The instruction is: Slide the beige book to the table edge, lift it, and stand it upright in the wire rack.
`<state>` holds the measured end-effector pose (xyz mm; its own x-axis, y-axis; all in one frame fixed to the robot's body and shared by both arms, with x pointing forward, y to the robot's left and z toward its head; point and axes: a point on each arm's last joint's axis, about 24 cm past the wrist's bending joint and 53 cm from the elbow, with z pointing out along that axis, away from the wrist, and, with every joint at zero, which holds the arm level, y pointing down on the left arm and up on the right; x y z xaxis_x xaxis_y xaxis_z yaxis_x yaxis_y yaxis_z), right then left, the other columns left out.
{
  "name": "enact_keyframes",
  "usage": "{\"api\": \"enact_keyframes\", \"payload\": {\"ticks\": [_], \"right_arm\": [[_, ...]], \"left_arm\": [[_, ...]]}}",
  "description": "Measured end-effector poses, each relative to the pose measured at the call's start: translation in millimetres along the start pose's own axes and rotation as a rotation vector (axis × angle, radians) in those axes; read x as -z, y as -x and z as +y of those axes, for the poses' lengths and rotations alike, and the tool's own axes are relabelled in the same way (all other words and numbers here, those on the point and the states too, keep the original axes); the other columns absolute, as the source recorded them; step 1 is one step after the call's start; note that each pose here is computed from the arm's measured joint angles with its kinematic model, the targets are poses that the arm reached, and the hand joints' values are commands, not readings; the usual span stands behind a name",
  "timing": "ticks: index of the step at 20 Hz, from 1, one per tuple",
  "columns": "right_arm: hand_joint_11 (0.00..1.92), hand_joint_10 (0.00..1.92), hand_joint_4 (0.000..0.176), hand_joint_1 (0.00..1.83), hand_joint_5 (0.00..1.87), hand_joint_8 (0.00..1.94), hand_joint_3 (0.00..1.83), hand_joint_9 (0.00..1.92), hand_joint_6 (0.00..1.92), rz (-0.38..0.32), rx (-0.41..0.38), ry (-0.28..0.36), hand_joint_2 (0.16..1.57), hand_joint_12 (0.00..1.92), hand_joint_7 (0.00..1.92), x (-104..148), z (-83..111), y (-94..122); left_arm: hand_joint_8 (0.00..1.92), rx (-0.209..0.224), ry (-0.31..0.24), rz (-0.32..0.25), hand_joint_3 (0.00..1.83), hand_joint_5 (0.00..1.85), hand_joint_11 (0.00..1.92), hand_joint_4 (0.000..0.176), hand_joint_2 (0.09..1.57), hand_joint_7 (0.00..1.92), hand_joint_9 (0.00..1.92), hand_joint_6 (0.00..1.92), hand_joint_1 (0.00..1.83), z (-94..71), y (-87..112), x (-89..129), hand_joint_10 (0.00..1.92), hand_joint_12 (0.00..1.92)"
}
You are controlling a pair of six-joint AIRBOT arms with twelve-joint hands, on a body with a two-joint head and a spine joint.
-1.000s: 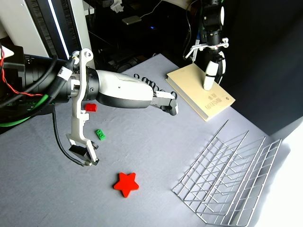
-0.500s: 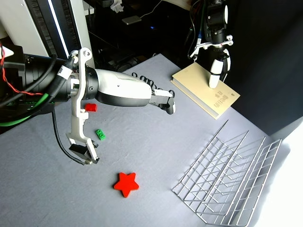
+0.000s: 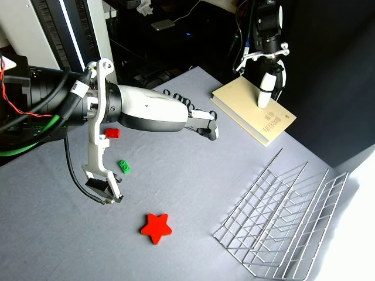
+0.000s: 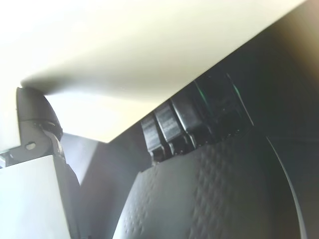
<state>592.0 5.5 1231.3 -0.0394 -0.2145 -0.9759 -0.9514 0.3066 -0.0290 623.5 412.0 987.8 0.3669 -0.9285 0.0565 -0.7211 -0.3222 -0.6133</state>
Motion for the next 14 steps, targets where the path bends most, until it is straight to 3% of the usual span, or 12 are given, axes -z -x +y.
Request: {"api": "enact_keyframes", "payload": {"ticks": [2,5,9,14], "right_arm": [[0.0,0.0,0.0,0.05,0.25,0.0,0.0,0.32,0.0,0.0,0.002,0.003,1.07,0.8,0.29,-1,1.5,0],[0.0,0.0,0.0,0.05,0.26,0.0,0.0,0.33,0.0,-0.001,0.002,0.003,1.07,0.85,0.3,-1,1.6,0],[0.0,0.01,0.0,0.08,0.29,0.01,0.0,0.34,0.01,-0.001,0.006,0.007,1.07,0.87,0.31,-1,3.6,1],[0.0,0.01,0.0,0.07,0.28,0.0,0.0,0.33,0.0,-0.002,0.007,0.006,1.07,0.86,0.3,-1,4.1,1]], "left_arm": [[1.3,0.003,-0.002,0.002,0.0,0.85,0.81,0.0,1.16,0.84,0.88,0.97,1.37,-0.8,-0.6,0,1.37,1.35],[1.29,0.006,-0.003,0.004,0.0,0.8,0.82,0.0,1.17,0.85,0.87,1.02,1.37,-1.4,-1.4,0,1.39,1.37],[1.28,0.024,-0.008,0.005,0.0,0.78,0.74,0.0,1.18,0.86,0.83,1.05,1.36,-6.1,-1.5,4,1.44,1.44],[1.29,0.085,-0.058,0.031,0.0,0.79,0.73,0.0,1.18,0.85,0.8,1.07,1.36,-34.6,-9.2,16,1.42,1.39]]}}
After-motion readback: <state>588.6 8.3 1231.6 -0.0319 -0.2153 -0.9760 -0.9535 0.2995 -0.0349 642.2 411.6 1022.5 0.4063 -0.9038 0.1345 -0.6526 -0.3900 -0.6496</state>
